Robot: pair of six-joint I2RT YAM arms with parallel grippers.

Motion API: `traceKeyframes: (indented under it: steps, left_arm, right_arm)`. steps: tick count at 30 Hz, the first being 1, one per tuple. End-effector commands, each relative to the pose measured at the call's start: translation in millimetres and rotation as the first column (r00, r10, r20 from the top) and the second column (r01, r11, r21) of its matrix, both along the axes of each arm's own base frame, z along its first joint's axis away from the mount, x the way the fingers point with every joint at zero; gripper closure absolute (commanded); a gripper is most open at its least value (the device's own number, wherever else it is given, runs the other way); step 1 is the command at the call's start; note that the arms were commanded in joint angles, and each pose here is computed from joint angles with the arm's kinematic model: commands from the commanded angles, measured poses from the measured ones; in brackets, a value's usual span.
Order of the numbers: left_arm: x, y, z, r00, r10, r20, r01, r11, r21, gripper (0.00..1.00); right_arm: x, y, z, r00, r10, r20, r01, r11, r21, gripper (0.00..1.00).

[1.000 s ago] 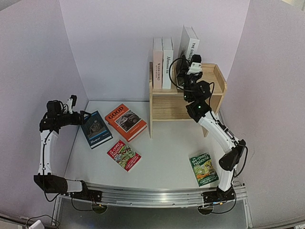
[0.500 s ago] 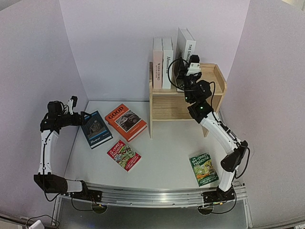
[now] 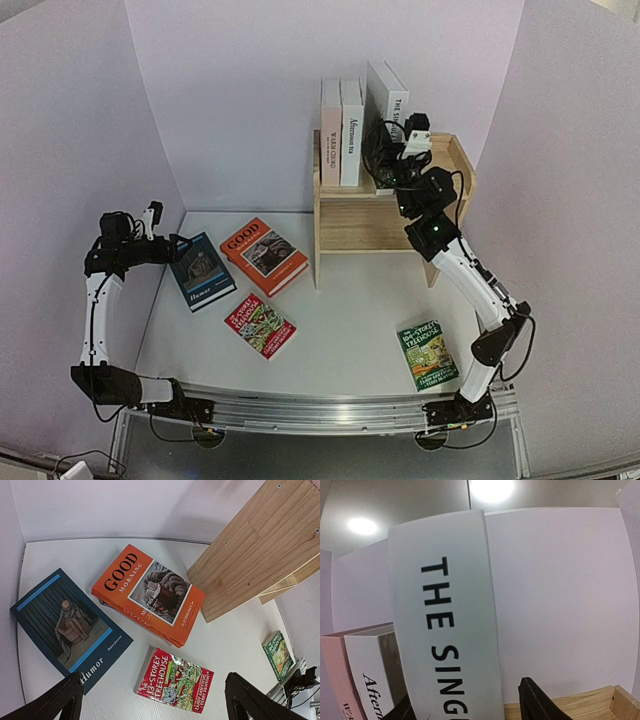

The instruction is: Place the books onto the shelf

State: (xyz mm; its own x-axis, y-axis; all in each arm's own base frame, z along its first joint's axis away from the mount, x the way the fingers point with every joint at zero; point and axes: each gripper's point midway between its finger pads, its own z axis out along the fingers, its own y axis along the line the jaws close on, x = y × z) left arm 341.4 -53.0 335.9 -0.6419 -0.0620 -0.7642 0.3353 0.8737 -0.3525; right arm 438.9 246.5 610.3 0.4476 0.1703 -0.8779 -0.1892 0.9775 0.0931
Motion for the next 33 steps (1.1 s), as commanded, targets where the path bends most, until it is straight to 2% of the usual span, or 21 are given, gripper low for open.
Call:
traceKeyframes:
  steps: [1,11,15,18,23,27,33]
  left_arm:
    - [-2,-3,5,0.999,-0.022,0.023,0.022,1.000,0.008,0.01]
    - [-2,-3,-1,1.000,-0.028,0.010,0.028,1.000,0.006,0.01]
    - [-3,-4,-3,1.000,-0.030,0.006,0.030,1.000,0.004,0.01]
    - [-4,-5,-5,0.999,-0.032,0.002,0.032,0.999,-0.002,0.01]
    - [-5,-7,-6,0.999,-0.037,-0.003,0.037,0.999,-0.009,0.02]
    - [-7,-7,-5,0.999,-0.034,0.002,0.034,0.999,-0.006,0.02]
    - [-12,-6,-8,0.999,-0.034,-0.009,0.034,0.999,0.007,0.02]
  right_arm:
    - [-30,-17,25,0.998,0.044,0.039,-0.047,0.997,0.062,0.39]
    - [-59,-5,22,0.969,0.245,-0.041,-0.244,0.969,0.027,0.18]
    - [-73,-12,20,0.957,0.276,-0.086,-0.275,0.961,0.025,0.18]
    - [-64,-29,5,0.950,0.252,-0.184,-0.244,0.968,0.061,0.19]
    - [-25,-49,-41,0.855,0.352,-0.380,-0.314,0.936,0.161,0.21]
    - [-15,-54,-58,0.793,0.442,-0.419,-0.391,0.897,0.207,0.26]
    - [-10,-48,-72,0.685,0.575,-0.447,-0.528,0.815,0.239,0.25]
